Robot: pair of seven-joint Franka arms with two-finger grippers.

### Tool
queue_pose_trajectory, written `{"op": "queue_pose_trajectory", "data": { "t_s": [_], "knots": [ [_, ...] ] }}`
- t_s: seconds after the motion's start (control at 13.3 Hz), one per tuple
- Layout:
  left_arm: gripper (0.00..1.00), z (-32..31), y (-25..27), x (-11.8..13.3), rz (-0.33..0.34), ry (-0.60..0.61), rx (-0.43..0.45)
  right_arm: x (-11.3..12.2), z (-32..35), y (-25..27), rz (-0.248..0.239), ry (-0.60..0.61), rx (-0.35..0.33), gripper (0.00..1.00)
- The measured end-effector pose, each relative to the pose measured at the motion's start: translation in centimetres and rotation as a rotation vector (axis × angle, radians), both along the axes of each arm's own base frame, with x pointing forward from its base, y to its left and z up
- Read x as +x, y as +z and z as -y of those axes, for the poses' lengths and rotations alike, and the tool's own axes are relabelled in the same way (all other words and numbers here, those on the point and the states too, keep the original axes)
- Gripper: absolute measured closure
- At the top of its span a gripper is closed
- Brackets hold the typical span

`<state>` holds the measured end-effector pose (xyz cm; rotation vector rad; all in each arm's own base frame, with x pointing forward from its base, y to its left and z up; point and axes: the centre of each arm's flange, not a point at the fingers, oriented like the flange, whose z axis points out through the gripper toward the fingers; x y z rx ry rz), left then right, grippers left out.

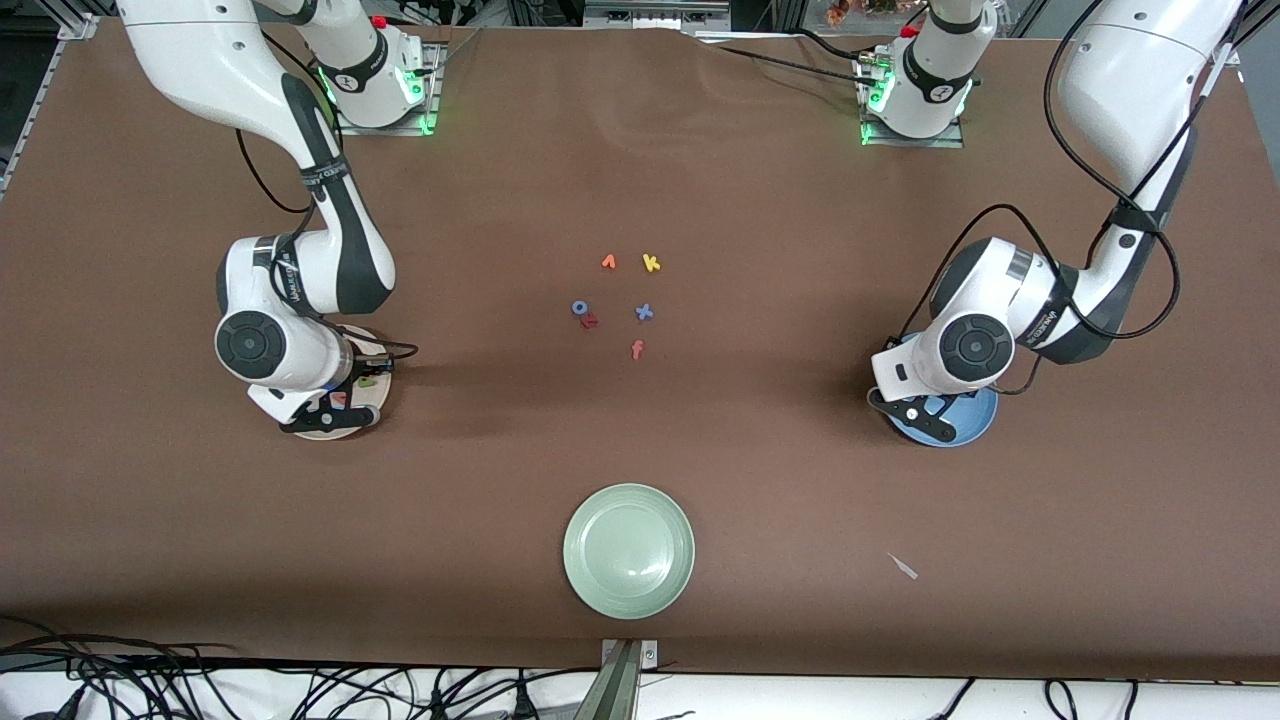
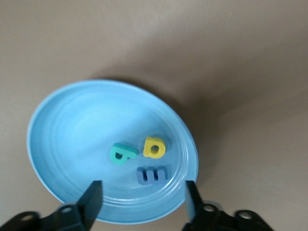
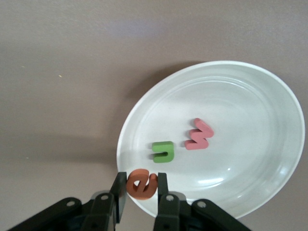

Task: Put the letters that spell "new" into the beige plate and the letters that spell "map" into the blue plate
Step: 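Drop the yellow letter on the blue plate while the right gripper drops the e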

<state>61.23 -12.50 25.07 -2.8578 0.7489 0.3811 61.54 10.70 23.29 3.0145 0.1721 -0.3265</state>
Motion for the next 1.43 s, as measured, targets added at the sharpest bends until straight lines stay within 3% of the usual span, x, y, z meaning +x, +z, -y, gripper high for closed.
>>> {"op": "queue_pose_trajectory", "data": {
  "t_s": [0.15, 0.53, 0.75, 0.9, 1.2, 1.43],
  "knots": [
    [0.00, 1.4, 3.2, 1.4, 0.060, -0.011, -0.022, 0.1, -0.1, 0.1, 0.002, 0.001, 0.000, 0.52],
    [0.00, 4.4, 15.9, 3.1, 0.115, -0.008, -0.006, 0.8, -1.7, 2.0, 0.003, 0.007, 0.003, 0.01],
    [0.00, 3.7, 21.8, 4.4, 0.183, 0.030, -0.028, 0.8, -3.5, 2.8, -0.005, -0.016, 0.005, 0.00],
    [0.00, 2.8, 25.0, 4.5, 0.185, 0.065, -0.025, 0.6, -5.5, 3.7, -0.024, -0.048, 0.002, 0.00],
    [0.00, 1.7, 33.3, 2.8, 0.250, 0.160, -0.062, 0.4, -8.8, 7.3, -0.087, -0.069, -0.010, 0.00],
    [0.00, 1.8, 35.2, 1.8, 0.278, 0.187, -0.054, 0.8, -8.9, 10.0, -0.085, -0.069, -0.007, 0.00]
  ]
}}
